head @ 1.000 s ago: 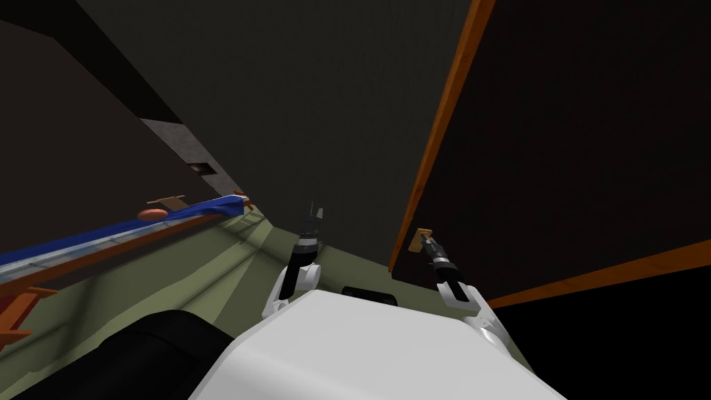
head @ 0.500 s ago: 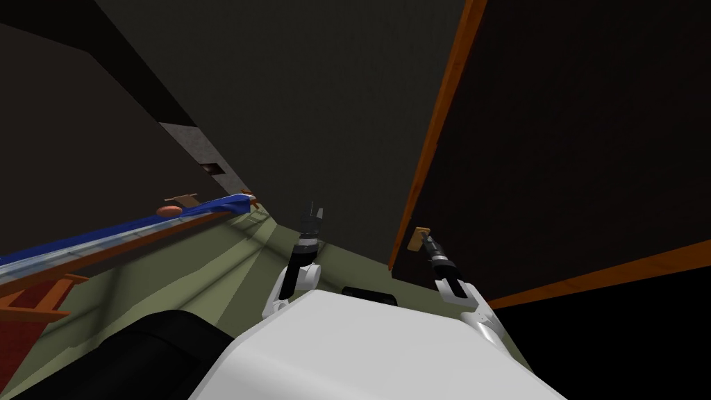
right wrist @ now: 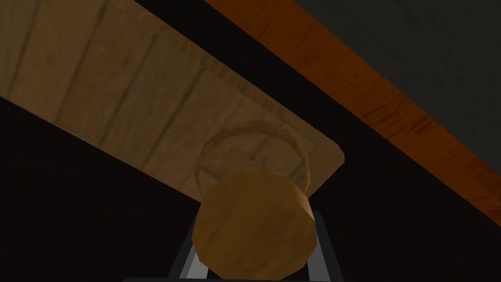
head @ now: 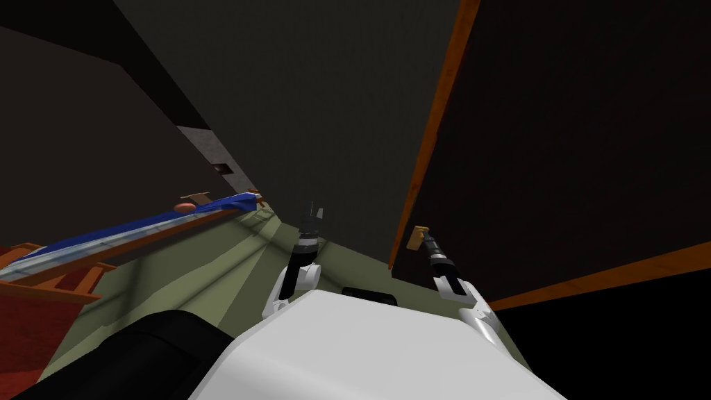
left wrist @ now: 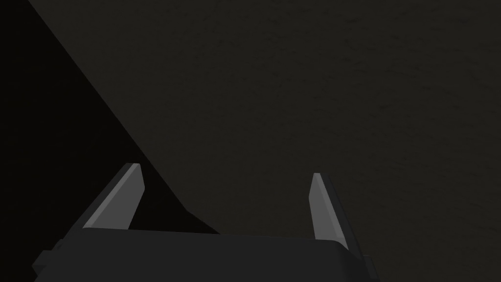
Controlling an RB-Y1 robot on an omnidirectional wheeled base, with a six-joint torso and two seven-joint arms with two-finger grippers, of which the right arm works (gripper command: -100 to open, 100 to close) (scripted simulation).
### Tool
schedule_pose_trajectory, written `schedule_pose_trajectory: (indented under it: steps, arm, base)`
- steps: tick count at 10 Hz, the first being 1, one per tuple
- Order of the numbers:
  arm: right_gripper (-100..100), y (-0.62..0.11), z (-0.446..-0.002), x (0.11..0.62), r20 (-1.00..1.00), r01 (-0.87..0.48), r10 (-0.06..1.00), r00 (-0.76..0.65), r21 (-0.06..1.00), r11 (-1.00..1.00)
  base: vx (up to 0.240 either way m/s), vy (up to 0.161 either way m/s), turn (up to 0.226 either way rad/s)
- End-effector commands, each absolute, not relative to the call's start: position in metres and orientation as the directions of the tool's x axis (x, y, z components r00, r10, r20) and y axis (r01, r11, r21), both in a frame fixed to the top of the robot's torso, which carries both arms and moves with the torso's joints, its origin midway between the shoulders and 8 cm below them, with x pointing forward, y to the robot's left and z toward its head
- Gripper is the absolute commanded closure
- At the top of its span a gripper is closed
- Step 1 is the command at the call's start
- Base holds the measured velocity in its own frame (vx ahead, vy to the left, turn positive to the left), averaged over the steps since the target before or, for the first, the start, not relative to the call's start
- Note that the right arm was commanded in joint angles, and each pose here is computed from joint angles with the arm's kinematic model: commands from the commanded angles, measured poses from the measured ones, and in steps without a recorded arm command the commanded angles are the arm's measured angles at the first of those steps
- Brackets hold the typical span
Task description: Pull the door open
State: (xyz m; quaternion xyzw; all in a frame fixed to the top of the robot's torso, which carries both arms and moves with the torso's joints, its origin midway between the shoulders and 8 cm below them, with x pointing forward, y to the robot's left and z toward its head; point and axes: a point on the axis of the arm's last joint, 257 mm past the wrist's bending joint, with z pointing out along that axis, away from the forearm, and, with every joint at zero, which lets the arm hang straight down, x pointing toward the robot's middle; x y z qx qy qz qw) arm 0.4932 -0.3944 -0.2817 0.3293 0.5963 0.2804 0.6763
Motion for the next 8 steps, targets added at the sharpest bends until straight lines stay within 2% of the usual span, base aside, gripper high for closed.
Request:
schedule_pose_trajectory:
  steps: [1, 8]
  arm:
    - [100, -0.382, -0.282, 0.495, -0.577, -0.003, 0.808, 0.121, 0.813, 0.582]
    - [100, -0.384, -0.279, 0.506, -0.315, -0.044, 0.939, 0.138, 0.945, 0.324]
  base:
    - [-0.043, -0.021, 0.023]
    - [-0.052, -0.028, 0.063]
